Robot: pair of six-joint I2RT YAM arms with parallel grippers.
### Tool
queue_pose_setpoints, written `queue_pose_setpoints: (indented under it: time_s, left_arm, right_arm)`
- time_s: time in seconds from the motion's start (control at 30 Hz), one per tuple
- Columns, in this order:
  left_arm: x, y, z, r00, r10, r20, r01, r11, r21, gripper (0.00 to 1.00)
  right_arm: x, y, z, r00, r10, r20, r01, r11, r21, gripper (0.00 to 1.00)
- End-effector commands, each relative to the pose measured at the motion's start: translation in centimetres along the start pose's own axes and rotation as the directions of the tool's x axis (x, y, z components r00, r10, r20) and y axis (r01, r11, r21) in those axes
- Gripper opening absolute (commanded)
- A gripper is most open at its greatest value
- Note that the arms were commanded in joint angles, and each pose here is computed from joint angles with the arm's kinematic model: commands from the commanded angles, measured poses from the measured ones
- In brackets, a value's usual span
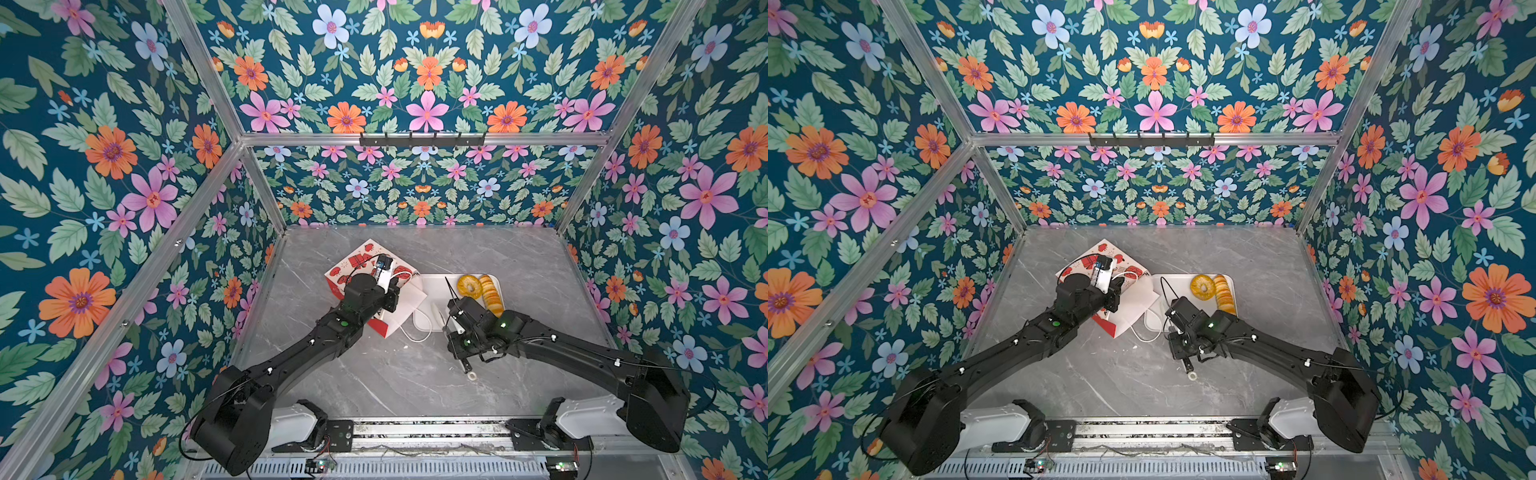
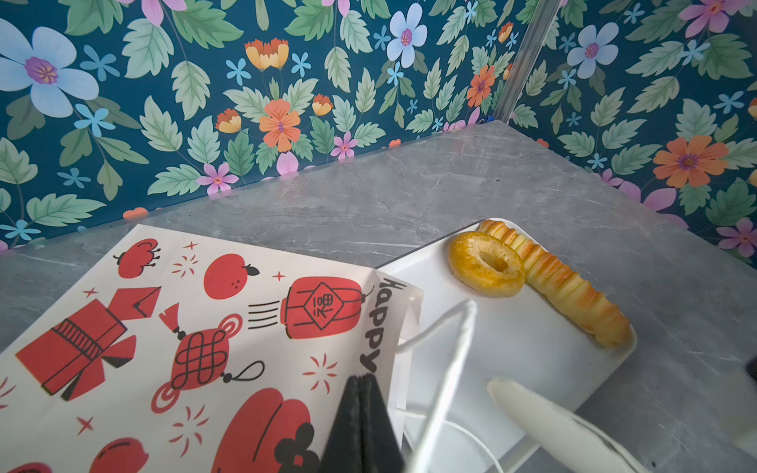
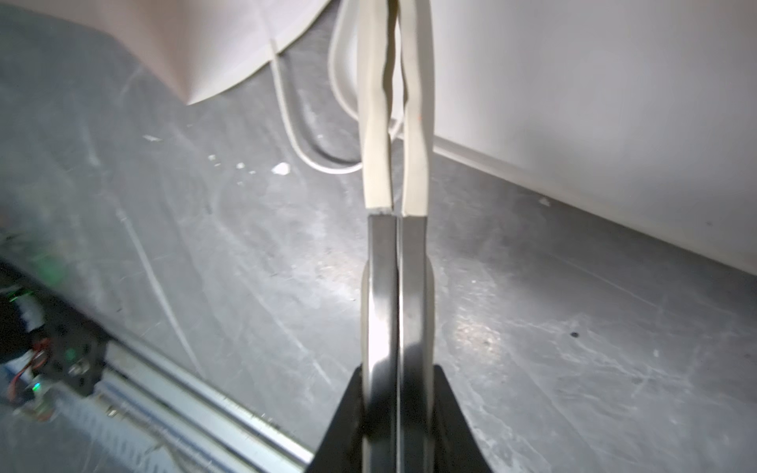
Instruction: Take the fake bread out of the paper bag
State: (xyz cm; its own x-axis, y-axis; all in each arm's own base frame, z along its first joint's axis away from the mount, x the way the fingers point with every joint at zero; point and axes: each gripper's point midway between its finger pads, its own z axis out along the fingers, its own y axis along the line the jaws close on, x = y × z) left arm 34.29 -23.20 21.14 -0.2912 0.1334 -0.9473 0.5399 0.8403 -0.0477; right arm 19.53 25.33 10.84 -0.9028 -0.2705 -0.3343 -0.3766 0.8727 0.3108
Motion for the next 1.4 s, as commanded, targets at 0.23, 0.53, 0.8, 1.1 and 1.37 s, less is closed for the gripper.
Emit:
queue_pose_setpoints:
  time_s: [0.23, 0.53, 0.8, 1.1, 1.37]
  left_arm:
    - [-2.4, 0.1, 1.0, 0.993, 0.119, 0.007, -0.119, 0.993, -0.002, 0.0]
    - [-3.7, 0.2, 1.4, 0.987, 0.163, 0.002, -0.163, 0.986, 0.015, 0.0]
    - [-4.1, 0.2, 0.3, 0.987, 0.157, 0.021, -0.157, 0.987, 0.016, 0.0]
    - [-4.1, 0.2, -0.2, 0.988, 0.153, 0.019, -0.153, 0.988, 0.016, 0.0]
    - [-4.1, 0.0, -0.4, 0.989, 0.146, 0.017, -0.147, 0.989, 0.028, 0.0]
  right_arm:
    - [-4.0, 6.9, 1.3, 0.995, -0.088, 0.046, 0.097, 0.952, -0.291, 0.06]
    - [-8.2, 7.9, 5.0, 0.994, 0.0, 0.105, 0.03, 0.958, -0.287, 0.11]
    - [-10.1, 8.3, 6.9, 0.993, 0.08, 0.087, -0.043, 0.929, -0.367, 0.28]
    - [-11.3, 8.4, 6.5, 0.993, 0.107, 0.047, -0.073, 0.884, -0.462, 0.3]
    - [-11.8, 8.1, 6.7, 0.991, 0.124, 0.049, -0.087, 0.88, -0.466, 0.34]
